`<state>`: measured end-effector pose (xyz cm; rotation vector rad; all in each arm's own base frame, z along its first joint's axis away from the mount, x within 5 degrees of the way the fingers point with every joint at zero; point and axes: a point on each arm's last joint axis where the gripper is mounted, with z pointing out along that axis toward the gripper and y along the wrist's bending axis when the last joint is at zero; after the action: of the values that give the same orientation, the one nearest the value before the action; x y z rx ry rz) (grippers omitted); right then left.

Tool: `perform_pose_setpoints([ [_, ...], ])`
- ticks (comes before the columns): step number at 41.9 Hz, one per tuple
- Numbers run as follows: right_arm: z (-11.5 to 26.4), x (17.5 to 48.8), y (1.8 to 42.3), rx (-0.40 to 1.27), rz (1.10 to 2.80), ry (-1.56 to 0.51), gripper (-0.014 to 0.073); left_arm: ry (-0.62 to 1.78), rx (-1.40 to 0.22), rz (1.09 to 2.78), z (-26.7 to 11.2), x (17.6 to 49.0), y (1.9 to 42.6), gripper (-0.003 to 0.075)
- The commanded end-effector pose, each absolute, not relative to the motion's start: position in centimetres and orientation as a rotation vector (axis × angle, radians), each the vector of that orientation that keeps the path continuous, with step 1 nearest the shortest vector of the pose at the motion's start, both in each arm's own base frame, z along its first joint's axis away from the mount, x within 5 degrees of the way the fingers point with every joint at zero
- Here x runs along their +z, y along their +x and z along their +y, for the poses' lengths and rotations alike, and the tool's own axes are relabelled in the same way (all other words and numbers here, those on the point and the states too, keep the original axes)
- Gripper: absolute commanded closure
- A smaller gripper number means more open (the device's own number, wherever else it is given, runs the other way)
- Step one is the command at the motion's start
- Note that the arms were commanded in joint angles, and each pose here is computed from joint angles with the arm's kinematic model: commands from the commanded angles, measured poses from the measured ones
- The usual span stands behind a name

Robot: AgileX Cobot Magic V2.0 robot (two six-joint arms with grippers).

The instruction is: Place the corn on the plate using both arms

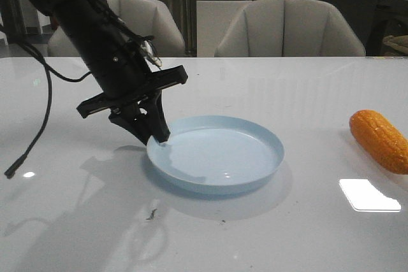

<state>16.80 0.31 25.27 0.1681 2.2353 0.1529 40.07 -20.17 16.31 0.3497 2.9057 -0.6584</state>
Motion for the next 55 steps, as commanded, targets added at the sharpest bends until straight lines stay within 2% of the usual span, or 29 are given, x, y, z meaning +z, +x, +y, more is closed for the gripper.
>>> perform_pose_setpoints([
  [1,0.1,27.0,17.4,0.146,2.128,0.17,0.0127,0.374,-0.68,2.797,-20.6,19.9,40.1,0.0446],
  [6,0.1,27.0,17.4,0.146,2.127,0.17,0.0127,0.39,-0.668,2.789,-20.5,20.5,40.3,0.0325],
  [12,0.1,27.1,17.5,0.146,2.124,0.17,0.0127,0.451,-0.651,2.678,-20.2,24.0,41.2,0.031],
  [18,0.1,27.1,17.5,0.145,2.118,0.171,0.0127,0.472,-0.631,2.512,-18.0,30.4,42.0,0.031],
  [24,0.1,27.3,17.6,0.142,2.098,0.172,0.0127,0.384,-0.579,2.317,-13.6,37.7,41.7,0.0312],
  [31,0.1,27.3,17.6,0.142,2.097,0.172,0.0127,0.418,-0.361,2.091,-7.6,44.7,38.6,0.0313],
  [34,0.1,27.3,17.6,0.142,2.097,0.172,0.0127,0.381,-0.276,2.063,-5.3,46.4,37.1,0.0313],
  [39,0.1,27.3,17.6,0.142,2.097,0.172,0.0127,0.277,-0.194,2.038,-1.7,47.5,34.9,0.0313],
  [45,0.1,27.3,17.6,0.142,2.097,0.172,0.0127,0.218,-0.072,1.952,0.7,46.7,32.1,0.0313],
  [49,0.1,27.3,17.6,0.142,2.097,0.172,0.0127,0.205,-0.017,1.934,1.0,44.1,29.8,0.0313],
  [55,0.1,27.2,17.6,0.142,2.099,0.172,0.0127,0.163,0.023,1.919,0.5,38.3,25.6,0.0313],
])
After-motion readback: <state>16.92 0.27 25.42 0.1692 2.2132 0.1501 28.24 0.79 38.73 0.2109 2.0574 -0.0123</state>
